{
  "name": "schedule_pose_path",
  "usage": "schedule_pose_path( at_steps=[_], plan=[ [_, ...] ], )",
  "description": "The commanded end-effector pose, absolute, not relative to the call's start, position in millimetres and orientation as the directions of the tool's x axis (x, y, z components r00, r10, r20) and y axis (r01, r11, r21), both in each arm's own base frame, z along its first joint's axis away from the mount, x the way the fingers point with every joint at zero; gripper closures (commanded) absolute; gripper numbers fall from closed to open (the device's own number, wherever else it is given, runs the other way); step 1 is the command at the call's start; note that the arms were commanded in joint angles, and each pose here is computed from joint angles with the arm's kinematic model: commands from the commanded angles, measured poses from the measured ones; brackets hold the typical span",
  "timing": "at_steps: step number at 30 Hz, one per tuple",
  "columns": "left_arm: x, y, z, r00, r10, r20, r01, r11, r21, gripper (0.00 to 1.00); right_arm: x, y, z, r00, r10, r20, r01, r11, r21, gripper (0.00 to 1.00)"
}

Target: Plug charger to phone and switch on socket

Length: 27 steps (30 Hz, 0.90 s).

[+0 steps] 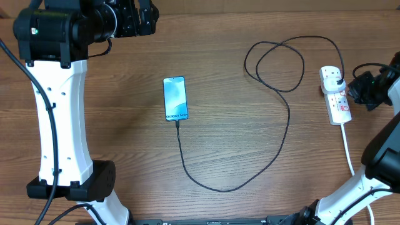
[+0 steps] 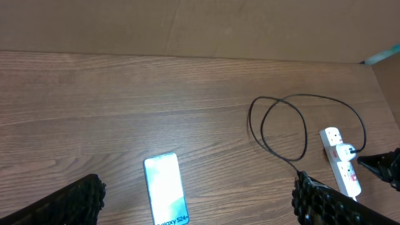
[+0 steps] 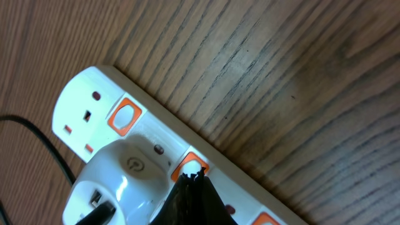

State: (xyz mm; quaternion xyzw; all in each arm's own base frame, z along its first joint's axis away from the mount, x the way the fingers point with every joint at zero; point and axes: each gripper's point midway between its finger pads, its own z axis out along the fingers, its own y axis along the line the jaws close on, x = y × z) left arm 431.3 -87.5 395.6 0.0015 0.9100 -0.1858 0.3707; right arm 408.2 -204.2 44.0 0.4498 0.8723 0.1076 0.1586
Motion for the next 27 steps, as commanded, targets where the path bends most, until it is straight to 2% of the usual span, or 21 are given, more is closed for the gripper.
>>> schedule_pose_path(
  at_steps=[1,27],
  plan=[
    [431.2,-86.7,400.7,-0.714,-0.140,-0.686,0.142,0.931,-0.338,0.01,412.1,-204.2,35.4,-0.541,0.825,-0.163,0.750,0.561,0.350,0.96],
    [431.2,-86.5,400.7,-0.714,-0.140,-0.686,0.142,0.931,-0.337,0.00,419.1,-196.6,29.4,-0.513,0.848,-0.133,0.758,0.520,0.394,0.96]
  ],
)
